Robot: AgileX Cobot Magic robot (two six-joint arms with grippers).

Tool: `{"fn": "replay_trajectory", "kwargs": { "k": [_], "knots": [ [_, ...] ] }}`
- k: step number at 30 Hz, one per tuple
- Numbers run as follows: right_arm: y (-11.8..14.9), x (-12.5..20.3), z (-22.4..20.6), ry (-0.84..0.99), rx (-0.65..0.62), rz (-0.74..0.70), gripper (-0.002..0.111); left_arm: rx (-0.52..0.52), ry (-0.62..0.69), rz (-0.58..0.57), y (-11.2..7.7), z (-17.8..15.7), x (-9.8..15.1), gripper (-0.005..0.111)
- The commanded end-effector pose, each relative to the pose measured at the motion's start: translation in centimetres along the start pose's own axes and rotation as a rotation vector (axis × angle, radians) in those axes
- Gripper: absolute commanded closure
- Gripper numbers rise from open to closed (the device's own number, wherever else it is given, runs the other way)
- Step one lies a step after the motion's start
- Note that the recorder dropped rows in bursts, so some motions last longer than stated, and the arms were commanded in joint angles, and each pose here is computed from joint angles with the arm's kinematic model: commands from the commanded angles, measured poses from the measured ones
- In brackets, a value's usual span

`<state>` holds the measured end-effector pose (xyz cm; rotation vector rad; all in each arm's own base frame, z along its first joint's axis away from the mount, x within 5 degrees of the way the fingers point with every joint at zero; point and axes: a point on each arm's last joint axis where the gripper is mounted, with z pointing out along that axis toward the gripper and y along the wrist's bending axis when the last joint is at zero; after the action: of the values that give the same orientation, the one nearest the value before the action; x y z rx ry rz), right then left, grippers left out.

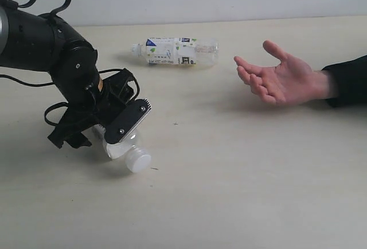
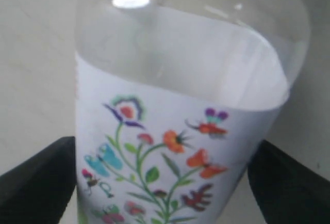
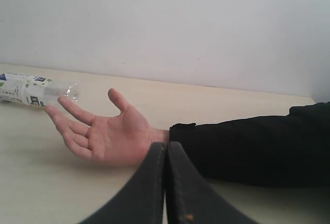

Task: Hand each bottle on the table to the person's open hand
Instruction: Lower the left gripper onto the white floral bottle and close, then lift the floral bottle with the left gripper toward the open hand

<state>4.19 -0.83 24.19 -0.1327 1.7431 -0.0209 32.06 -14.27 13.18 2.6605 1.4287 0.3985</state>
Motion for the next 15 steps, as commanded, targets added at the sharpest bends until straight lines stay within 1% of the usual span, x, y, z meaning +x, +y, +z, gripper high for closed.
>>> {"fn": "replay_trajectory", "kwargs": {
  "k": [1, 2, 3, 5, 8, 10, 11, 14, 15],
  "knots": [
    [0.06, -0.02, 0.01, -0.012, -0.007, 0.001, 0.108, 0.004, -0.001, 0.008, -0.05, 0.03, -0.18, 0.025],
    [0.06, -0.02, 0.01, -0.012, -0.007, 0.001, 0.108, 0.004, -0.001, 0.008, -0.05, 0.03, -0.18, 0.028],
    [0.06, -0.02, 0.01, -0.012, -0.007, 0.001, 0.108, 0.004, -0.001, 0.007, -0.05, 0.03, -0.18, 0.034],
    [0.06, -0.02, 0.01, -0.012, -0.007, 0.001, 0.108, 0.000, -0.001, 0.004, -0.01, 0.03, -0.19, 0.049],
    [0.06, -0.02, 0.01, -0.012, -0.007, 0.001, 0.108, -0.009, -0.002, 0.004, 0.07, 0.03, -0.19, 0.077],
    [0.06, -0.02, 0.01, -0.012, -0.007, 0.001, 0.108, -0.006, -0.002, 0.004, 0.04, 0.03, -0.19, 0.099],
    [0.06, -0.02, 0.01, -0.012, -0.007, 0.001, 0.108, -0.006, 0.000, 0.006, 0.04, 0.03, -0.18, 0.107],
    [0.06, -0.02, 0.01, -0.012, -0.007, 0.001, 0.108, 0.002, 0.002, -0.002, -0.04, -0.04, -0.15, 0.106],
    [0.06, -0.02, 0.01, -0.012, -0.007, 0.001, 0.108, 0.000, 0.002, -0.030, -0.02, -0.14, -0.13, 0.106]
  ]
}}
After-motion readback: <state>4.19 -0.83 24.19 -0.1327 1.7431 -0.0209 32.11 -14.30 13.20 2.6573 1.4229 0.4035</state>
